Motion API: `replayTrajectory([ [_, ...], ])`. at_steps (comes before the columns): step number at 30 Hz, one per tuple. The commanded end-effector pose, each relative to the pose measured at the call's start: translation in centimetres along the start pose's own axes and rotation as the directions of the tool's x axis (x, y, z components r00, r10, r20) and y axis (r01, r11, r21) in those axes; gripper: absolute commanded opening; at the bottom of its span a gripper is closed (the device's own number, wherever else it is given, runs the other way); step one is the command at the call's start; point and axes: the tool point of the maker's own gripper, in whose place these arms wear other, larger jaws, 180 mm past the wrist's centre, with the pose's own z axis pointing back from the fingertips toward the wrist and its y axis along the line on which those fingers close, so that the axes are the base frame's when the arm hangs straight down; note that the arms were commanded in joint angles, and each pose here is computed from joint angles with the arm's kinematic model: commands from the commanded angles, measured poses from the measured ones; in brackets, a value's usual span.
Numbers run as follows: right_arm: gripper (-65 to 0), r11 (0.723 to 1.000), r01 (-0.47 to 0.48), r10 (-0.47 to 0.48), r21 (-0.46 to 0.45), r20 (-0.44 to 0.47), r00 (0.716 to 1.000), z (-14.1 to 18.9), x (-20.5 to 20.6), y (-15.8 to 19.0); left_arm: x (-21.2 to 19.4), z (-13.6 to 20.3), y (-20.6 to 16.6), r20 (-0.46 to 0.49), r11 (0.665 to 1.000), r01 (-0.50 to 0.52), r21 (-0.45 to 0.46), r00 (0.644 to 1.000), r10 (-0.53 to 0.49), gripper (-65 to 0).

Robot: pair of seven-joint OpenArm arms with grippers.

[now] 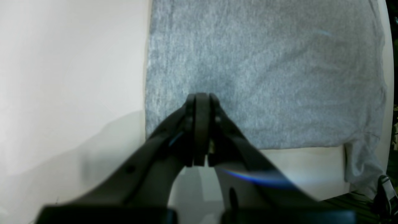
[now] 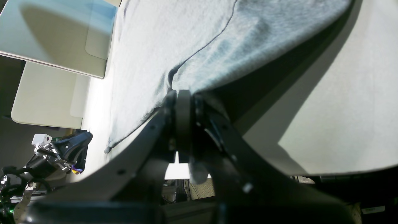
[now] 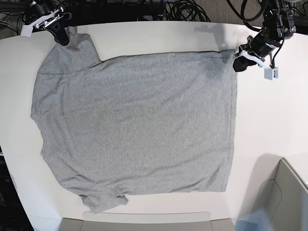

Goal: Fold the T-shirt properly
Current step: 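Adjust the left gripper's grip on the shoulder edge of the shirt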

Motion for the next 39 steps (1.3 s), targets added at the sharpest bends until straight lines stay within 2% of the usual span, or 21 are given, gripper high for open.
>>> replayTrajectory([
  [1, -65.0, 1.0, -0.004, 0.003, 0.017, 0.012, 1.0, 0.1, 0.7, 0.3, 0.8, 0.4, -0.1, 0.018, 1.0, 0.016, -0.003, 1.0, -0.016, -32.2],
  [6, -65.0, 1.0, -0.004, 0.003, 0.017, 0.012, 1.0, 0.1, 0.7, 0.3, 0.8, 0.4, -0.1, 0.018, 1.0, 0.017, -0.004, 1.0, -0.017, -34.1],
  [18, -65.0, 1.0, -0.004, 0.003, 0.017, 0.012, 1.0, 0.1, 0.7, 0.3, 0.9, 0.4, -0.3, 0.021, 1.0, 0.022, -0.008, 1.0, -0.022, -33.7],
  [22, -65.0, 1.0, -0.004, 0.003, 0.017, 0.012, 1.0, 0.1, 0.7, 0.3, 1.2, 0.5, -0.9, 0.026, 0.999, 0.042, -0.022, 0.999, -0.042, -28.5],
  [27, -65.0, 1.0, -0.004, 0.004, 0.02, 0.011, 1.0, 0.0, 0.7, 0.4, 1.6, 0.7, -1.9, 0.038, 0.997, 0.07, -0.038, 0.997, -0.068, -27.6],
  [35, -65.0, 1.0, -0.006, 0.006, 0.018, 0.013, 1.0, 0.0, 0.8, 0.3, 5.8, 1.0, -2.1, 0.086, 0.996, 0.084, -0.037, 0.993, -0.081, -26.8],
  [39, -65.0, 1.0, -0.006, 0.006, 0.018, 0.013, 1.0, 0.0, 0.8, 0.3, 5.8, 1.1, -2.0, 0.088, 0.996, 0.081, -0.035, 0.993, -0.078, -26.9],
])
